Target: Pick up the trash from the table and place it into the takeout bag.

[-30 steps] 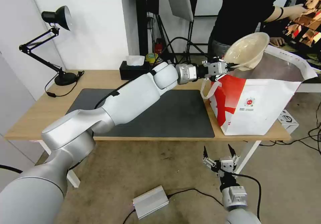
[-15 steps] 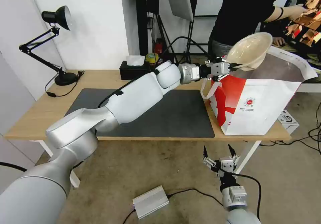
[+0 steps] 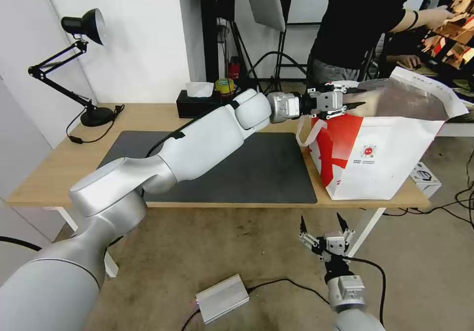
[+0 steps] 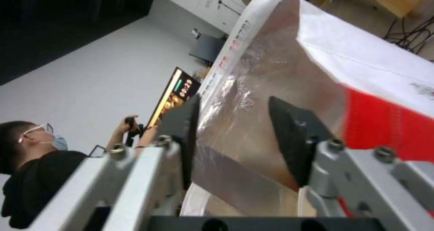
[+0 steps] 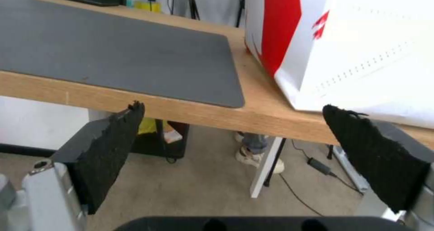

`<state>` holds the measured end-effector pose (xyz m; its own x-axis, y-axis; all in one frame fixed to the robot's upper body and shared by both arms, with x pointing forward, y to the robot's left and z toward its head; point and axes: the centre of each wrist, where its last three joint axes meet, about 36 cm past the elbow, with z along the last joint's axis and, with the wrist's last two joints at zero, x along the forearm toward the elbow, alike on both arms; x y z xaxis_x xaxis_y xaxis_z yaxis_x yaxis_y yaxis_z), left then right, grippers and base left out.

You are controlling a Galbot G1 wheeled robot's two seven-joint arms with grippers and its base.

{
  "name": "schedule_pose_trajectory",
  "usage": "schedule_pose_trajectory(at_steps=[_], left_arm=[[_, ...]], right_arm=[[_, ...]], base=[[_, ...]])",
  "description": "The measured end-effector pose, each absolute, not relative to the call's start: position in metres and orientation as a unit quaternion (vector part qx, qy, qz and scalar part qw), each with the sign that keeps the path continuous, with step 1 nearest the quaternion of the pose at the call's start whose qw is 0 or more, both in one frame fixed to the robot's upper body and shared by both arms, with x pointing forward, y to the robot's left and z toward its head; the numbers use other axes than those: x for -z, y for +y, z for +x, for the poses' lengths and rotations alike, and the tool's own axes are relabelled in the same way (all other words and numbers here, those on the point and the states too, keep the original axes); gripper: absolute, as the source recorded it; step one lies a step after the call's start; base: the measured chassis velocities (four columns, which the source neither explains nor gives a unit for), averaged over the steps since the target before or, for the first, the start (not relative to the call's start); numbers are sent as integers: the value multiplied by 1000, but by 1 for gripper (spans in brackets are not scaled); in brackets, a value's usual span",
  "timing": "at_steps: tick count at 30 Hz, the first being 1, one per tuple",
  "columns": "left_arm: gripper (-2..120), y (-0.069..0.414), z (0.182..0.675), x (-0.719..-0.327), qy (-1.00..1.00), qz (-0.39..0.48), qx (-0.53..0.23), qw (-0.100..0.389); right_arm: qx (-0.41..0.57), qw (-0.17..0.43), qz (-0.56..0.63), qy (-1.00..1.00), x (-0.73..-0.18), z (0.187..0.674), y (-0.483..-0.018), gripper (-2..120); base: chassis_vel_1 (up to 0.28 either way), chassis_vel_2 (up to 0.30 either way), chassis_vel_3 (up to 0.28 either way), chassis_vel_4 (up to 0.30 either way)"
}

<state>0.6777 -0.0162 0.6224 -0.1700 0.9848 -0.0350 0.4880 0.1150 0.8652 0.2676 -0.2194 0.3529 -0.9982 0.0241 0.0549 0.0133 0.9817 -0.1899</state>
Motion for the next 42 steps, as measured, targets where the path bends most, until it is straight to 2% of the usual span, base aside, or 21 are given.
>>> schedule_pose_trajectory(at_steps=[1,2,4,7,8,10,13,29,42], left_arm=[[56,-16,678,-623,668,551,-373,333],[56,-16,678,-623,668,551,-373,333],[68,-16,678,-623,668,551,-373,334],[74,-16,678,-624,668,551,-373,334],[81,-16,678,-624,668,550,-374,334],[84,-15,678,-624,668,550,-374,334],[97,-15,679,-625,668,549,-374,334],[100,5,677,-635,691,531,-359,335],[100,67,680,-674,758,467,-304,339]], right_arm=[[-95,29,-9,-995,-353,267,-219,100],[-95,29,-9,-995,-353,267,-219,100],[-95,28,-10,-995,-353,267,-220,100],[-95,28,-10,-995,-353,267,-220,100],[-95,28,-10,-995,-353,267,-220,100],[-95,27,-10,-995,-354,268,-220,100],[-95,26,-10,-995,-354,269,-220,100],[-95,25,-12,-995,-354,271,-221,100],[-94,22,-12,-995,-357,272,-221,100]], base=[[0,0,0,0],[0,0,0,0],[0,0,0,0],[0,0,0,0],[0,0,0,0],[0,0,0,0],[0,0,0,0],[0,0,0,0],[0,0,0,0]])
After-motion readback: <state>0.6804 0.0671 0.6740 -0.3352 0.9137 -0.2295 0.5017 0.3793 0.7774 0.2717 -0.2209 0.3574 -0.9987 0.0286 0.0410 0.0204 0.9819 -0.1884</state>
